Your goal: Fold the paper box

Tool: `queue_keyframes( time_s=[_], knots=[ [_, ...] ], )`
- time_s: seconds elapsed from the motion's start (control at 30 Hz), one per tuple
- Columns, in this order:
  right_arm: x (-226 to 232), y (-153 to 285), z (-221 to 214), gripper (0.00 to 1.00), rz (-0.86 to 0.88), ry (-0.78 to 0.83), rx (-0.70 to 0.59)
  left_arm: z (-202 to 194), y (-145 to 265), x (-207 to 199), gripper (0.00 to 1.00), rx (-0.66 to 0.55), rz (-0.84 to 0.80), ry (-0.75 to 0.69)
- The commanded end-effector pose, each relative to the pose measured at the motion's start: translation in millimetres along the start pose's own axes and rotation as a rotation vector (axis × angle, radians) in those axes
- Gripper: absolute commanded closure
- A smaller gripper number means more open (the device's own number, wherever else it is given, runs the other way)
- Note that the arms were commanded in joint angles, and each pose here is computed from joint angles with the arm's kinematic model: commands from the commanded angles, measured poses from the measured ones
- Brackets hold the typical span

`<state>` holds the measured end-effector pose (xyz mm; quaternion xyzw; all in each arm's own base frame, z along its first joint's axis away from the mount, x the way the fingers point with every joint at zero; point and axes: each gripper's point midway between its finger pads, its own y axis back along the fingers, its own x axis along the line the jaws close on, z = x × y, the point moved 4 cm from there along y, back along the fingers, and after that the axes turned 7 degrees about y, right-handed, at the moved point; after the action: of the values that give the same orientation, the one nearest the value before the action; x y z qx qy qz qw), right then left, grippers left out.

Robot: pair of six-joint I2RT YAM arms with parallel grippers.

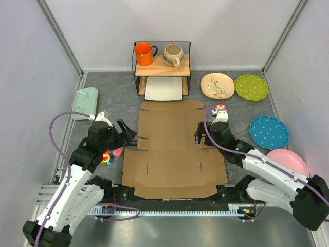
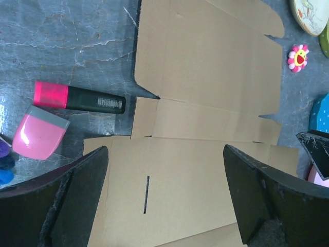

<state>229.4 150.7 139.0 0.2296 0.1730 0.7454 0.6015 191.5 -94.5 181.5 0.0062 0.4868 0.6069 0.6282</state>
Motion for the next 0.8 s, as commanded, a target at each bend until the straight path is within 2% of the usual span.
queue_keyframes(
  time_s=[0.0, 0.23, 0.33, 0.5, 0.77],
  knots=[
    [19, 6, 14, 0.02, 0.131, -0.028, -0.050, -13, 1, 2, 0.00, 0.076, 0.002, 0.016],
    [32, 15, 21, 0.02, 0.235, -0.007, -0.062, -26, -10, 24, 0.01, 0.108, 0.119, 0.089],
    [33, 17, 21, 0.02, 0.242, -0.001, -0.053, -28, -14, 42, 0.01, 0.097, 0.254, 0.131],
    [34, 18, 21, 0.02, 0.248, 0.012, -0.039, -39, -26, 58, 0.01, 0.162, 0.387, 0.146],
    [35, 18, 22, 0.02, 0.251, 0.014, -0.040, -53, -35, 63, 0.05, 0.239, 0.414, 0.125]
  ],
)
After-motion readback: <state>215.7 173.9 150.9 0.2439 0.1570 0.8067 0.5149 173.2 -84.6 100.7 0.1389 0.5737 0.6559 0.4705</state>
